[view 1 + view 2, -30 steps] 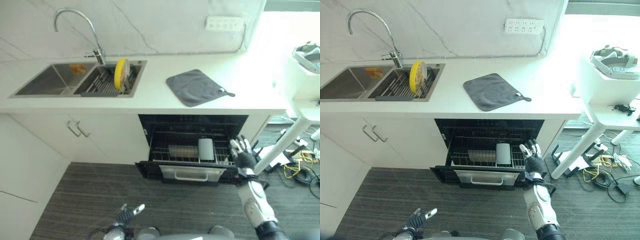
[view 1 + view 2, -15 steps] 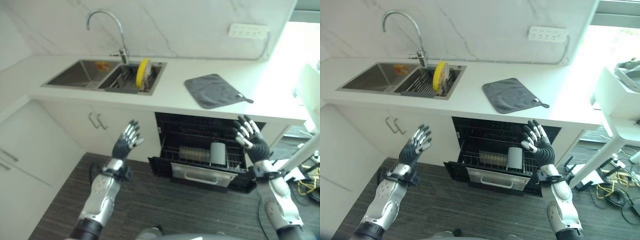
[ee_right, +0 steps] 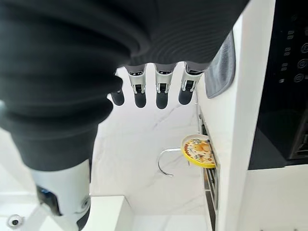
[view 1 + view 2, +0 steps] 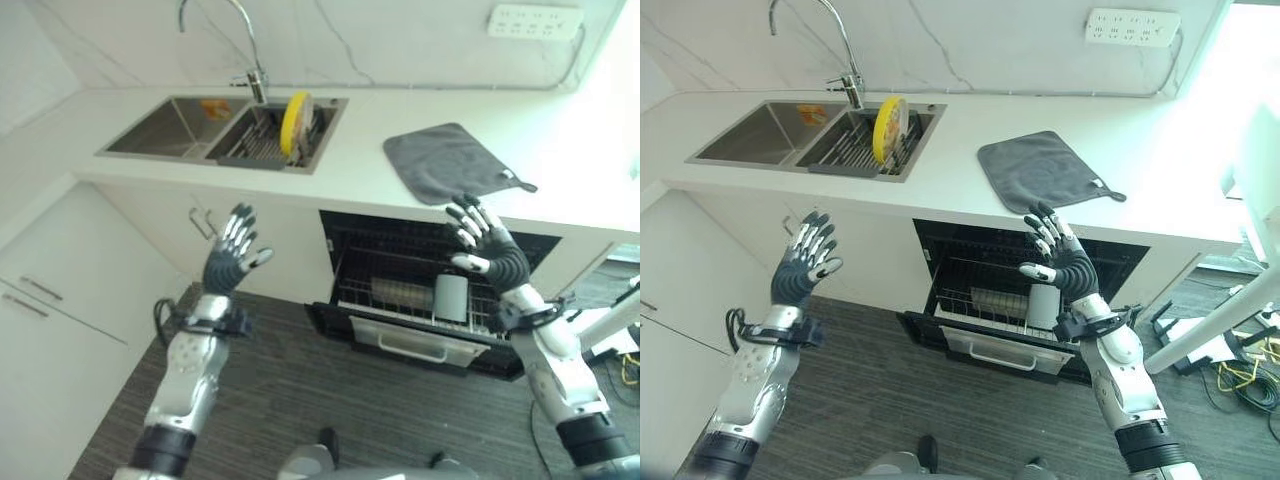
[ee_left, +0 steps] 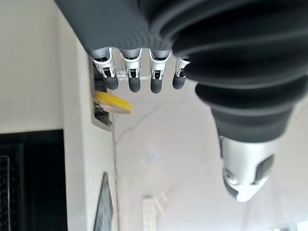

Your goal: Place the dishes in the dishwasher.

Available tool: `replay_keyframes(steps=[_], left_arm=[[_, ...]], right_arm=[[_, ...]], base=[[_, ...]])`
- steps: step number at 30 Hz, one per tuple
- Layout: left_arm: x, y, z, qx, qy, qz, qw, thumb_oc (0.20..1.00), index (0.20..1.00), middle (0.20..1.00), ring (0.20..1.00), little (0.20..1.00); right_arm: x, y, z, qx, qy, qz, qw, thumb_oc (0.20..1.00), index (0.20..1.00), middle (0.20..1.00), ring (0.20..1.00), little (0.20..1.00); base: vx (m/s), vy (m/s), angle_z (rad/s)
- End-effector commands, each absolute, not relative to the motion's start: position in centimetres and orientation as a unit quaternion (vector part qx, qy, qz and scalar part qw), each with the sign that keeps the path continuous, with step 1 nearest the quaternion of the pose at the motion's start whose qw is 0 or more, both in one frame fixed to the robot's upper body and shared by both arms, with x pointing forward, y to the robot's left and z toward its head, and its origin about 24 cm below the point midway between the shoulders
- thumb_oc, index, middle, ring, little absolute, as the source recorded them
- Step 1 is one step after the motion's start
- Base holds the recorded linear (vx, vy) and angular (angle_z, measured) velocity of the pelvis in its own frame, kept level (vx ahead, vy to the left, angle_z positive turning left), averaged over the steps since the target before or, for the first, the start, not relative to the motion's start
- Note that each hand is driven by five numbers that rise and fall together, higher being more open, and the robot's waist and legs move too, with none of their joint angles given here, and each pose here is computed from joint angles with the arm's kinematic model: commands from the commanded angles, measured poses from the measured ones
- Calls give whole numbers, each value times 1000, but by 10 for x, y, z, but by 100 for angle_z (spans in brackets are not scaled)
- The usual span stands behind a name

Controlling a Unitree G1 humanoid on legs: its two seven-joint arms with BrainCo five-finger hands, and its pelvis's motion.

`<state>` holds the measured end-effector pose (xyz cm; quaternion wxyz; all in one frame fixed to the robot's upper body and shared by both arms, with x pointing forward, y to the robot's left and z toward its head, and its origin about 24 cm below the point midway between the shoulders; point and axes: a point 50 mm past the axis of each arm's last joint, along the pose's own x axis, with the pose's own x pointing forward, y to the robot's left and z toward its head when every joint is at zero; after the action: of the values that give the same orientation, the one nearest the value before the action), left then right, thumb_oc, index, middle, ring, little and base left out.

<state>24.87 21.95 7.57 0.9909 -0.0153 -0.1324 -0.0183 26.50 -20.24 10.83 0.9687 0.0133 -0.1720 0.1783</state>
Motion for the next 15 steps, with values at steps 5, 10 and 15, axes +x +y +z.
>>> replay_keyframes(steps=[5,10,15], left_arm=[[257,220,115,-8,-246,-30,969,1000,1000,1000,1000,1000],[242,220,107,-21,-241,-46,969,1000,1000,1000,1000,1000],[243,217,107,-33,-229,-75,970,1000,1000,1000,1000,1000]], right_arm=[[273,-180,145,24,-252,204,946,1000,1000,1000,1000,1000],[270,-182,149,3,-259,195,946,1000,1000,1000,1000,1000],[271,-185,154,4,-275,167,947,1000,1000,1000,1000,1000]], base=[[72,-101,-2],[67,146,3],[99,493,-17]])
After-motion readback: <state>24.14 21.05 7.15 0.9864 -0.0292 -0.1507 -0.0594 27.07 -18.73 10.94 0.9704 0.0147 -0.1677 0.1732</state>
